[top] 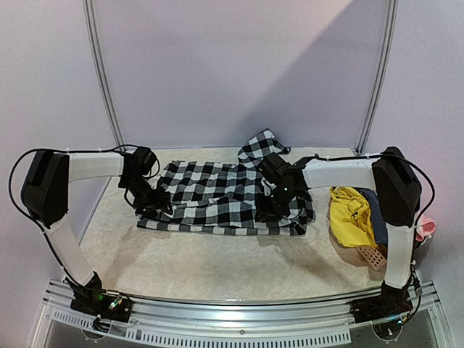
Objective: Fold and stack the mixed laundry pile
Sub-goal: Move the 1/3-folded shirt to the center of the board.
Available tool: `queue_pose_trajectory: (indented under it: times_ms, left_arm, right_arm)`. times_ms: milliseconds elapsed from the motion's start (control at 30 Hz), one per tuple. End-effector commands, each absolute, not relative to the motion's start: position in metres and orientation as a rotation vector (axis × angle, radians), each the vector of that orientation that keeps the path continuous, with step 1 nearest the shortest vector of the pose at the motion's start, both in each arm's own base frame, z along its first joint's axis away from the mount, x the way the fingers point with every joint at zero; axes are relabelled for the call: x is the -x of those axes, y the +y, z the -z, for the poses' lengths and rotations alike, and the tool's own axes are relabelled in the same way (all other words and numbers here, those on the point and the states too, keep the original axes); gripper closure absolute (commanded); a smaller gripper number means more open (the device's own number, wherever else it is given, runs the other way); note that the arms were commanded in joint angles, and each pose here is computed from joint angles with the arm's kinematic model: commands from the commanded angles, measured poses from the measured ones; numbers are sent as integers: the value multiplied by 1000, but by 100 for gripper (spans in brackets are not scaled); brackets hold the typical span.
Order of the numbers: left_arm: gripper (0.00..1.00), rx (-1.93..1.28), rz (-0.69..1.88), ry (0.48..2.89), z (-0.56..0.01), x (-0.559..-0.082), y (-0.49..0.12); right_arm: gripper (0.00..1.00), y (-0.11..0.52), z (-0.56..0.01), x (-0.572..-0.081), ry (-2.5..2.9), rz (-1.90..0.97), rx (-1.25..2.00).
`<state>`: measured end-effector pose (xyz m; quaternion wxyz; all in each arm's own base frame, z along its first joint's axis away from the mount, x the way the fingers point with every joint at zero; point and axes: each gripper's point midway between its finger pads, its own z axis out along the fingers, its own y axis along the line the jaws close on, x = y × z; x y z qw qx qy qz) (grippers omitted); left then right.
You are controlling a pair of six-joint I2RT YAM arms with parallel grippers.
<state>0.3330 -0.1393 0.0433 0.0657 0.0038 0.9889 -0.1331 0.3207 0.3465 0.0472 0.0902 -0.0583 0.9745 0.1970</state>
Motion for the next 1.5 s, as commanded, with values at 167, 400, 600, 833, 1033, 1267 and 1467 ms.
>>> queue_pose_trajectory:
  times_ms: [167, 400, 600, 833, 1033, 1267, 1467]
  left_arm:
    - [26, -26, 344, 3010, -22, -331, -132]
    - [27, -16, 286, 3041, -11, -329, -127]
    - [27, 8, 266, 3078, -1, -317, -122]
    - [28, 28, 255, 3109, 4, -298, -118]
    - [28, 44, 243, 3127, 4, -277, -116]
    - [29, 66, 201, 3144, 5, -249, -117]
    - [29, 70, 174, 3152, 3, -224, -115]
  right_arm:
    - [76, 329, -18, -310, 2977, -505, 179]
    - [76, 324, -16, -313, 2986, -497, 178]
    - [77, 315, -3, -301, 3038, -470, 181]
    - [77, 300, 8, -282, 3082, -441, 173]
    - [77, 285, 12, -265, 3108, -430, 153]
    - [78, 271, 14, -244, 3132, -444, 101]
    - [78, 255, 11, -224, 3150, -444, 47]
